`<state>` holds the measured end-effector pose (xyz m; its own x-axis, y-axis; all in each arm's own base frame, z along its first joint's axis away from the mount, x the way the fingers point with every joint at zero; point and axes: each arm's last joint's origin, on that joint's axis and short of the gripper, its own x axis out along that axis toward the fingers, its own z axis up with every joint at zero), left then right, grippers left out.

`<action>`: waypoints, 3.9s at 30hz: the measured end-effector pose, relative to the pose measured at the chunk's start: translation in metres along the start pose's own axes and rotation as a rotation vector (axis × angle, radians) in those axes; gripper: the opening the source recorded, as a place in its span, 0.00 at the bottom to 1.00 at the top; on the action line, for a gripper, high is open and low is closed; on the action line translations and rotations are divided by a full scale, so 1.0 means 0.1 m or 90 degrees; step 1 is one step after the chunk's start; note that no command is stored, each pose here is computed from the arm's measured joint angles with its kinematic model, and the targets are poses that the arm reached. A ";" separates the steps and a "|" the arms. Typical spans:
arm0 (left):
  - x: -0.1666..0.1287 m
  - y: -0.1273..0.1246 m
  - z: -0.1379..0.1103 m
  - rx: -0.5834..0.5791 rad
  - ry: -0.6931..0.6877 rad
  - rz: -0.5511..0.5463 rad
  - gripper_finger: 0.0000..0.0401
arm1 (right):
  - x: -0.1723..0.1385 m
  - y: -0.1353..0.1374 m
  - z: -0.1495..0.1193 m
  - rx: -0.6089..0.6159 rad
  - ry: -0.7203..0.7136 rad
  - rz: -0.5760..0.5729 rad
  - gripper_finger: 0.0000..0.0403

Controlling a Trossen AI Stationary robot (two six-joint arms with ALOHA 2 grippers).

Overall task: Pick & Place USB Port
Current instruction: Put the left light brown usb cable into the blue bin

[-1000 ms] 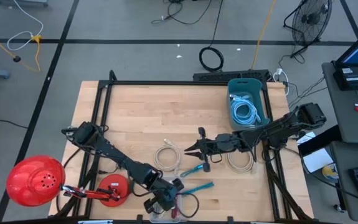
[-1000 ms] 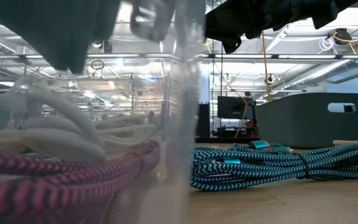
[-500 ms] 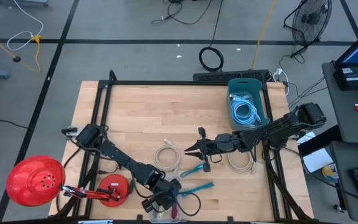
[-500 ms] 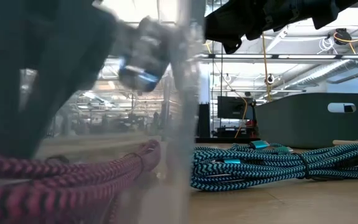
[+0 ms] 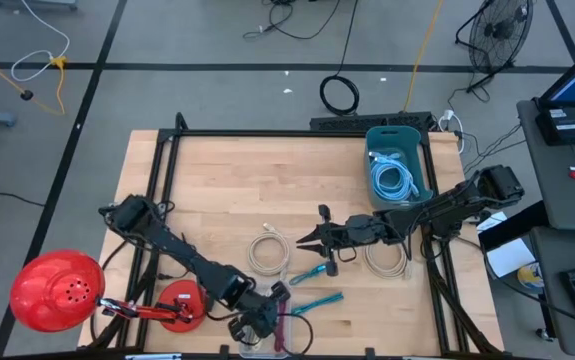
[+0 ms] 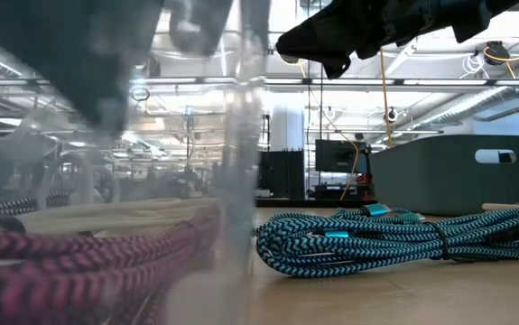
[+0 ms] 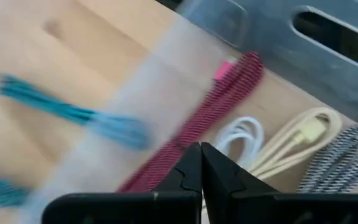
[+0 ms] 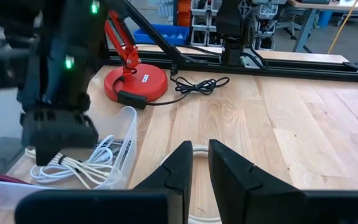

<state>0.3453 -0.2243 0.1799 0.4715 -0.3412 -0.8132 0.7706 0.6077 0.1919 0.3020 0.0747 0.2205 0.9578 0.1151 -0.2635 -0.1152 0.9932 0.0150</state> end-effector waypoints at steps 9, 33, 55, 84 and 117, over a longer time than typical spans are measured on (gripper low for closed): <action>-0.65 0.15 0.14 -0.058 0.001 0.238 0.00 | 0.00 0.00 -0.01 0.006 0.010 -0.001 0.11; -0.99 0.52 -1.46 -0.656 0.200 0.579 0.00 | 0.00 0.00 -0.04 0.006 0.028 -0.006 0.11; -0.94 0.84 -1.77 -0.705 0.113 0.142 0.38 | 0.00 -0.03 -0.07 0.010 0.044 -0.010 0.11; -0.42 0.68 -1.78 -0.809 0.231 0.234 0.57 | 0.00 -0.02 -0.07 0.020 0.043 -0.010 0.11; -1.25 0.56 -1.14 -0.767 -0.242 1.061 0.09 | -0.02 -0.15 -0.01 0.121 -0.204 -0.286 0.11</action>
<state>0.2810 -0.0661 0.2294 0.4261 0.8956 -0.1280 -0.9046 0.4238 -0.0457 0.3020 0.0600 0.2201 0.9369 -0.3489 0.0205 0.3421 0.9276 0.1500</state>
